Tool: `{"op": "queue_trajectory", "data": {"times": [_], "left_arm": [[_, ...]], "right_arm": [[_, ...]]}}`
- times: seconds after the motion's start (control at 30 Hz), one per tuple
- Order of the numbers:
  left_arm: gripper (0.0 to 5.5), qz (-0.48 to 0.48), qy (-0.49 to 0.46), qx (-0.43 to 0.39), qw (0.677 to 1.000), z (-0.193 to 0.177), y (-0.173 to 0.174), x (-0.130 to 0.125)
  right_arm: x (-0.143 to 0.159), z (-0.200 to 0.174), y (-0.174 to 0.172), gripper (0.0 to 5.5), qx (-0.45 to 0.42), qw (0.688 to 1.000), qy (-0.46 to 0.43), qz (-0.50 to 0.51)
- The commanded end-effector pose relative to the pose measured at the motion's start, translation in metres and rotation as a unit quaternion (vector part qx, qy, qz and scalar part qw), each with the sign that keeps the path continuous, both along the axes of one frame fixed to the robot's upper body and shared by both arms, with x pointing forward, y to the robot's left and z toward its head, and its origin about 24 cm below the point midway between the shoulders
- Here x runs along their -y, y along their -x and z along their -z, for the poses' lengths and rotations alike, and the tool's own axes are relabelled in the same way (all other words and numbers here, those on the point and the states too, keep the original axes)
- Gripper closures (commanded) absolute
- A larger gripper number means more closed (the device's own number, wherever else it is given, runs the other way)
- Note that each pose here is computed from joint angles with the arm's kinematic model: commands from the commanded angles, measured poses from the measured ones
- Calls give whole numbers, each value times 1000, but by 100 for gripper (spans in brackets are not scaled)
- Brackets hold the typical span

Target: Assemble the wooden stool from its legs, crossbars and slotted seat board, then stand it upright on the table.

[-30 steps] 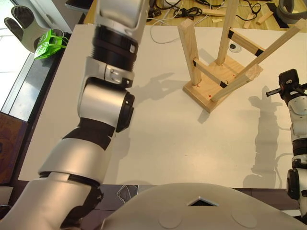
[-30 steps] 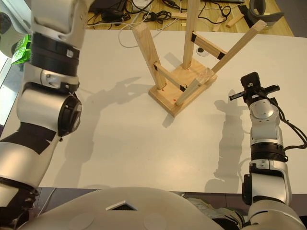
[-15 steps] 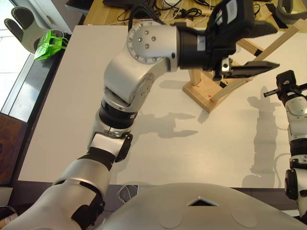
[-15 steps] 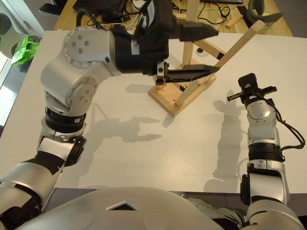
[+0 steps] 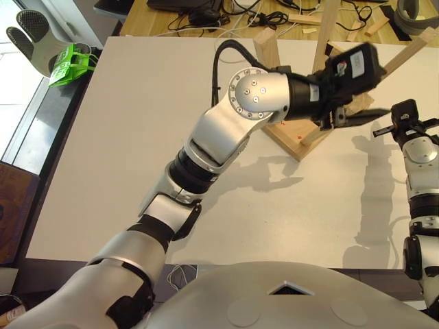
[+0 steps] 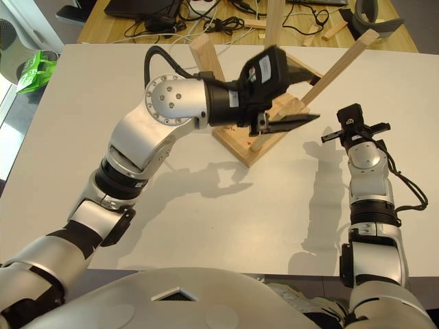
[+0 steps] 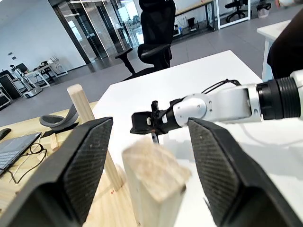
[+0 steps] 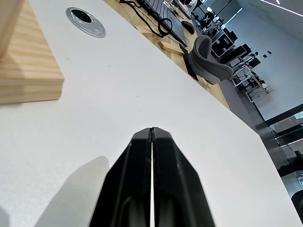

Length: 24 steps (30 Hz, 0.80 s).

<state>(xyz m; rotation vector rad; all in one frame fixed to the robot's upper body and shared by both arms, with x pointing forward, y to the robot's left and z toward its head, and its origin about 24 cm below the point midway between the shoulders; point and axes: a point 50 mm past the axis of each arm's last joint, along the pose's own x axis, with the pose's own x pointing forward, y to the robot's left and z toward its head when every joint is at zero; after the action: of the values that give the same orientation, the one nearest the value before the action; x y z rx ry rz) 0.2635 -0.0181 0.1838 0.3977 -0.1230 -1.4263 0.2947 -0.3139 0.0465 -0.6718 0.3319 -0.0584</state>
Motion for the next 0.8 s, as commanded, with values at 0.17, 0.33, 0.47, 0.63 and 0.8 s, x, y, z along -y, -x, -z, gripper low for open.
{"op": "queue_trajectory", "data": {"times": [0.17, 0.33, 0.47, 0.63, 0.8], "left_arm": [[258, -22, -105, 65, 992, 14, -15, -38], [258, -45, -98, 51, 993, 14, -19, -43], [258, -81, -68, 27, 994, 6, -20, -56], [258, -92, -26, -58, 994, -2, -19, -95], [258, -92, -47, -89, 991, 1, -10, -136]], "right_arm": [[7, -7, -1, 548, 18, 1000, -5, 20], [9, -6, 0, 548, 16, 1000, -4, 21], [18, -14, 0, 548, 24, 999, 5, 32], [23, -48, -19, 548, 70, 997, 6, -16], [30, -103, -59, 548, 122, 991, -52, 7]]}}
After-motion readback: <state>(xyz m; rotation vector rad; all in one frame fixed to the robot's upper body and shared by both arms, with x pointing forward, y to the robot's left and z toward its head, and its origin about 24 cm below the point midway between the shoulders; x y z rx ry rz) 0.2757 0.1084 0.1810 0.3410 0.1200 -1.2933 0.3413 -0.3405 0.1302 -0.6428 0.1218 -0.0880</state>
